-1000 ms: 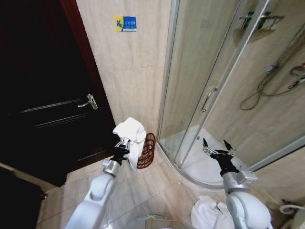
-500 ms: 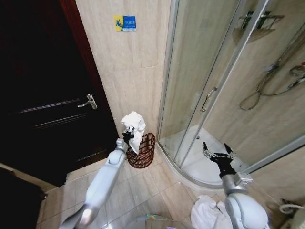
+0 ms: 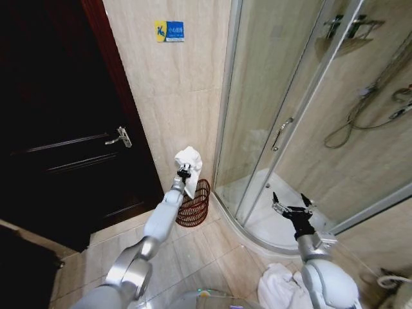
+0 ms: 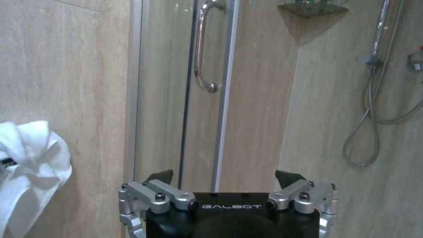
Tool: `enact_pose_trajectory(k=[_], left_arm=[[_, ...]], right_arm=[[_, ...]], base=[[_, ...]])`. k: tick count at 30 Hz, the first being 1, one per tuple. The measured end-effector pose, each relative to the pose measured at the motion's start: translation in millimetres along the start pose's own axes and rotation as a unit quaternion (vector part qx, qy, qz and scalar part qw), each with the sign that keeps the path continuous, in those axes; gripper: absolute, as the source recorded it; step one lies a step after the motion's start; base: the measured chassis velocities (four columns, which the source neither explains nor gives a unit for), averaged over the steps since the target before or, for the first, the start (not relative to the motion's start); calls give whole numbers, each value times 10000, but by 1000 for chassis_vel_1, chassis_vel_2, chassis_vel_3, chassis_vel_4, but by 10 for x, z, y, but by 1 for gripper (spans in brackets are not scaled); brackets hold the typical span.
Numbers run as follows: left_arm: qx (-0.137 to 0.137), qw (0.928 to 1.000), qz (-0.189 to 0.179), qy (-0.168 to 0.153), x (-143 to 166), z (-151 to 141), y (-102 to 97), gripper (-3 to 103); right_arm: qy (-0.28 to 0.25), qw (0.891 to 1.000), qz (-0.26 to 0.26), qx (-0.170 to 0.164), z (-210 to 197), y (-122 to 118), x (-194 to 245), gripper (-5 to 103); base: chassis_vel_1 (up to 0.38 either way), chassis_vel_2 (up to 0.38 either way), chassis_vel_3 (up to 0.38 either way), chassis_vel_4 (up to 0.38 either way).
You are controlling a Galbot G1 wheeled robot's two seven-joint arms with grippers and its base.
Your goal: Discard the used towel into the hamper.
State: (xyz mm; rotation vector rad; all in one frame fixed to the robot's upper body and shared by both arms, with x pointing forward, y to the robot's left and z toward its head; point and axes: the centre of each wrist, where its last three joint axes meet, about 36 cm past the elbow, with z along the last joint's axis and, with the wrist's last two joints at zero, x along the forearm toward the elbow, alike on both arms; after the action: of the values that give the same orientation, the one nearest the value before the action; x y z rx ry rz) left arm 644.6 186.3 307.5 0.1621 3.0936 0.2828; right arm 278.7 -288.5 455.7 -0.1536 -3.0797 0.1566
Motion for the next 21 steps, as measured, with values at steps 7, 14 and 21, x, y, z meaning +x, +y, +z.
enact_pose_trajectory(k=[7,14,21], left_arm=[[-565,9979,-209,238,-187,-221,47,26],[-836,9953,-358,341,-214,-269,44,53],[-1099,9918,-108,636,-219,-323,61,80]], right_arm=[[-27,10000,-25,-5,42,-15,-2,100],[-93,9999,-45,-29,27,-43,0,100],[-207,9997,-88,-45,-38,-38,0,100]], base=[[0,0,0,0],[0,0,0,0],[0,0,0,0]])
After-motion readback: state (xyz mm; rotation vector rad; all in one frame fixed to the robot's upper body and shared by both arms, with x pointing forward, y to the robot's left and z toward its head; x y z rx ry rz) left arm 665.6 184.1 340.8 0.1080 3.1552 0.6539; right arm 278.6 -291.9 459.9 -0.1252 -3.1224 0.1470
